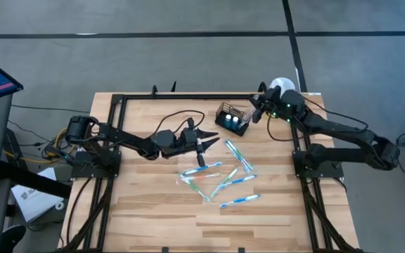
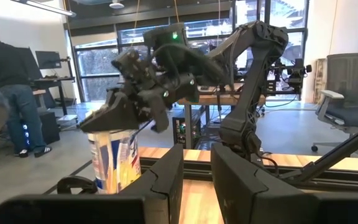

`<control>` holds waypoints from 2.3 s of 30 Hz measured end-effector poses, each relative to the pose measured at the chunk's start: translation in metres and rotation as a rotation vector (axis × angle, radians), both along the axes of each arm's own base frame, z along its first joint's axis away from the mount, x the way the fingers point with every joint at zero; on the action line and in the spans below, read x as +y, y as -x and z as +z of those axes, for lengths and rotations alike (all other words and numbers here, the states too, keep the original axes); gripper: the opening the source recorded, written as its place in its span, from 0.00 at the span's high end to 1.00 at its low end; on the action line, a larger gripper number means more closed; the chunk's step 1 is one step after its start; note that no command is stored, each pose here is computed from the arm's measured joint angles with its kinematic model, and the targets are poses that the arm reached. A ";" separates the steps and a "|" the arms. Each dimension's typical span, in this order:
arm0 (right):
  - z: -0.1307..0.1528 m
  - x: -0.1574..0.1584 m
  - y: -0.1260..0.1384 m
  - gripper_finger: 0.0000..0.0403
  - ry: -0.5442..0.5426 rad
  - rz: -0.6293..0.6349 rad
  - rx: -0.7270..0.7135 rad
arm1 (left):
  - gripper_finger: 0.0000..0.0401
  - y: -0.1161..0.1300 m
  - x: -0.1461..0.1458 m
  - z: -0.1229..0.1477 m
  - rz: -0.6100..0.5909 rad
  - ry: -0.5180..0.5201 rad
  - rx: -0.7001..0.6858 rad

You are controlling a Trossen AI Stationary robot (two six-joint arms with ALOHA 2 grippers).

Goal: Pick & Place toothbrushing station
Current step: Put the orange toothbrush into the mesh organizer, then put the blue toothbrush into the mesh organizer

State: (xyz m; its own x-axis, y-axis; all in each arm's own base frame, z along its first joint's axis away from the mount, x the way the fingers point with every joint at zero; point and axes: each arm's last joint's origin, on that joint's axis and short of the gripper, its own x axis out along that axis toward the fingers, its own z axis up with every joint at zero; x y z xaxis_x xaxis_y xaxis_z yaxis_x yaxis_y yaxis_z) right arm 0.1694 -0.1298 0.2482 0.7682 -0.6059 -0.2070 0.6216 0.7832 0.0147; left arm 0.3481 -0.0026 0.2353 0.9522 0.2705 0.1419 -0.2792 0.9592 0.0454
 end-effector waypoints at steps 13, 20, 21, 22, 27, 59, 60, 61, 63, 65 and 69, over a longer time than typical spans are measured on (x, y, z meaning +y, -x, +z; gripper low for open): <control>-0.003 -0.005 -0.007 0.50 -0.050 0.017 0.077 | 0.81 0.000 0.000 -0.001 0.000 0.001 0.006; 0.015 -0.007 -0.008 0.43 -0.018 0.010 0.062 | 0.81 0.000 0.001 -0.002 0.004 0.000 0.020; 0.019 -0.007 -0.009 0.43 -0.014 0.013 0.056 | 0.81 0.000 0.001 -0.002 0.004 0.000 0.021; 0.022 -0.006 -0.010 0.44 -0.015 0.017 0.058 | 0.81 0.000 0.001 -0.002 0.004 0.000 0.022; 0.030 -0.002 -0.014 0.46 -0.037 0.044 0.091 | 0.81 -0.001 0.000 -0.005 0.001 0.000 0.050; 0.017 0.094 -0.044 0.66 -0.147 0.492 0.356 | 0.81 0.018 -0.025 -0.071 -0.099 0.280 0.722; 0.016 0.096 -0.045 0.66 -0.149 0.501 0.366 | 0.81 0.020 -0.025 -0.074 -0.096 0.280 0.754; 0.014 0.098 -0.045 0.67 -0.152 0.509 0.376 | 0.81 0.022 -0.025 -0.076 -0.091 0.281 0.781; 0.013 0.101 -0.048 0.68 -0.151 0.523 0.382 | 0.81 0.024 -0.025 -0.079 -0.085 0.306 0.821; 0.009 0.103 -0.051 0.70 -0.157 0.533 0.402 | 0.79 0.026 -0.025 -0.081 -0.086 0.332 0.848; 0.001 0.104 -0.058 0.71 -0.168 0.542 0.437 | 0.74 0.028 -0.026 -0.083 -0.093 0.338 0.877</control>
State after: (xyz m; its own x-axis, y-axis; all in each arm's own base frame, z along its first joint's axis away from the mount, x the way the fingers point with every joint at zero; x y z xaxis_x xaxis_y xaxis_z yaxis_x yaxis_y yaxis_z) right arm 0.2269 -0.0254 0.2491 0.7776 -0.0949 -0.6215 0.1220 0.9925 0.0011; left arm 0.3197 -0.0289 0.1520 0.7020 0.0841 -0.7072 -0.1993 0.9765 -0.0817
